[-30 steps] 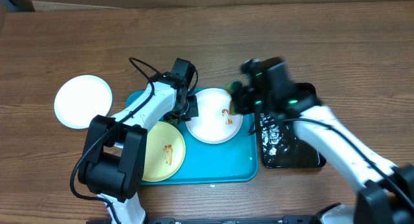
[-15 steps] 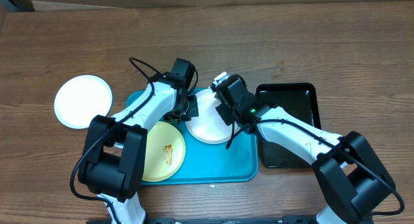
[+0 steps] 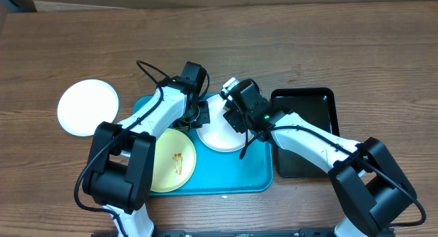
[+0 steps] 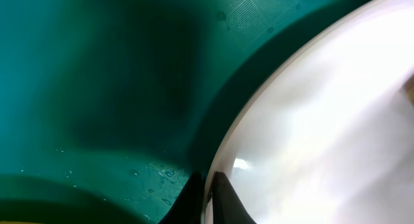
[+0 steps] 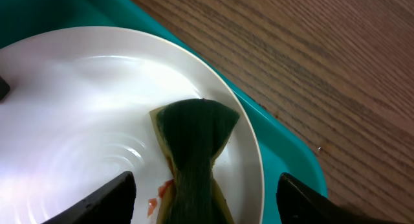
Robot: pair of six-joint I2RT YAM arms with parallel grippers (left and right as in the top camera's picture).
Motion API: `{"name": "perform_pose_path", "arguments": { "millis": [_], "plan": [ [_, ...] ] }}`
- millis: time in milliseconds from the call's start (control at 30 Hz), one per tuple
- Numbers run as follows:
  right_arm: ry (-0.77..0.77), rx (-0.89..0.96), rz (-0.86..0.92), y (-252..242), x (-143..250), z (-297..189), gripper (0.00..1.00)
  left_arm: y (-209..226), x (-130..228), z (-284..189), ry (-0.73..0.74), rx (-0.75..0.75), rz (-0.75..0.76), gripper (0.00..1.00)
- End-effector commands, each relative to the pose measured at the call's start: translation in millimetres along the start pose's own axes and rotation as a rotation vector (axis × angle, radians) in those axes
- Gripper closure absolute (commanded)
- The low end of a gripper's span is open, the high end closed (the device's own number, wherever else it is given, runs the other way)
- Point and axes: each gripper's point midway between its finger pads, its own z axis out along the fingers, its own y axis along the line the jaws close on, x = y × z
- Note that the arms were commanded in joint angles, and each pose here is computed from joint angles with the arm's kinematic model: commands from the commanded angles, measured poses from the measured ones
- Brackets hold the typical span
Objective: Clean dirty plates on tray and stack at the side
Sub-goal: 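Carry the wet sponge with right gripper onto the held white plate, then scrub the white plate surface with the sponge in right gripper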
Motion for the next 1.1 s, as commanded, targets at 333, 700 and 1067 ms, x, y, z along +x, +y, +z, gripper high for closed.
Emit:
{"name": "perform_pose_path", "arguments": {
  "millis": [333,700,1067],
  "plan": [
    [0.009,-0.146,0.108,11.0,-0.7,-2.3,0.67,6.9,1.8,5.4,0.003,-0.031,-0.012,0.95],
    [0.061,-0.141,0.105,13.8,15.9,15.2,0.71,6.9,1.7,5.4,0.003,-0.031,-0.012,0.95],
    [0.161,-0.109,0.184,13.2,42.6,29.2,0.96,6.8,1.7,5.4,0.003,-0.030,-0.012,0.96]
  ]
}}
